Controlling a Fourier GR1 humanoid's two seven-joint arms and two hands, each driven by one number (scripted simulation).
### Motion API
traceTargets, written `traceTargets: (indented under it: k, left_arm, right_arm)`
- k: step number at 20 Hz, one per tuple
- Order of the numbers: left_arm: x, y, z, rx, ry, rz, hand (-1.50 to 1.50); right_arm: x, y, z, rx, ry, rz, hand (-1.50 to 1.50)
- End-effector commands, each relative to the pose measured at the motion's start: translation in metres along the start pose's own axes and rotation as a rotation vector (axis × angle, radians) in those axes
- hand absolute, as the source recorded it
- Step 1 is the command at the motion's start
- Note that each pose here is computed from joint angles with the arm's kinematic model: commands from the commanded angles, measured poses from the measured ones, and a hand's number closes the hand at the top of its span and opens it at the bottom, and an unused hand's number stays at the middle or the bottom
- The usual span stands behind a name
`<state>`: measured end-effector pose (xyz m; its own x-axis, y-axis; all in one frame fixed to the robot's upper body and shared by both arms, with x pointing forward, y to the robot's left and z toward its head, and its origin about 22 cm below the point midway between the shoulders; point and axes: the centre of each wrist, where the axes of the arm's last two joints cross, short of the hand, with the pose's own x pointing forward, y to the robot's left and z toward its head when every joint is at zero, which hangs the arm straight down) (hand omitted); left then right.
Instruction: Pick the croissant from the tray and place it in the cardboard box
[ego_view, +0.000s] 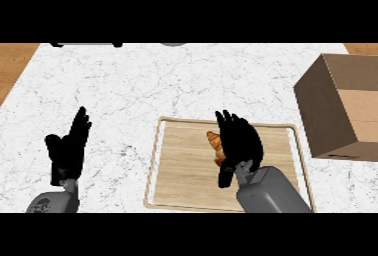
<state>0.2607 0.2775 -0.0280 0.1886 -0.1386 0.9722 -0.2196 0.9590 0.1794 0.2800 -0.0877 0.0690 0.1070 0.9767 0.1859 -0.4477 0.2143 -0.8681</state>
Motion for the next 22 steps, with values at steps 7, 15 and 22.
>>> traceTargets:
  k: [7, 15, 22]
  left_arm:
    - [0.01, -0.007, 0.001, -0.007, 0.007, 0.007, 0.0]
    - [0.003, -0.006, 0.0, 0.001, 0.012, 0.002, 0.0]
    - [0.002, -0.008, -0.002, 0.007, 0.003, 0.005, 0.0]
  right_arm:
    - [-0.02, 0.031, -0.017, 0.0, 0.005, -0.01, -1.5]
    - [-0.007, 0.027, -0.032, -0.098, -0.138, 0.015, 1.5]
    - [0.011, 0.039, -0.042, -0.143, -0.151, 0.045, 1.5]
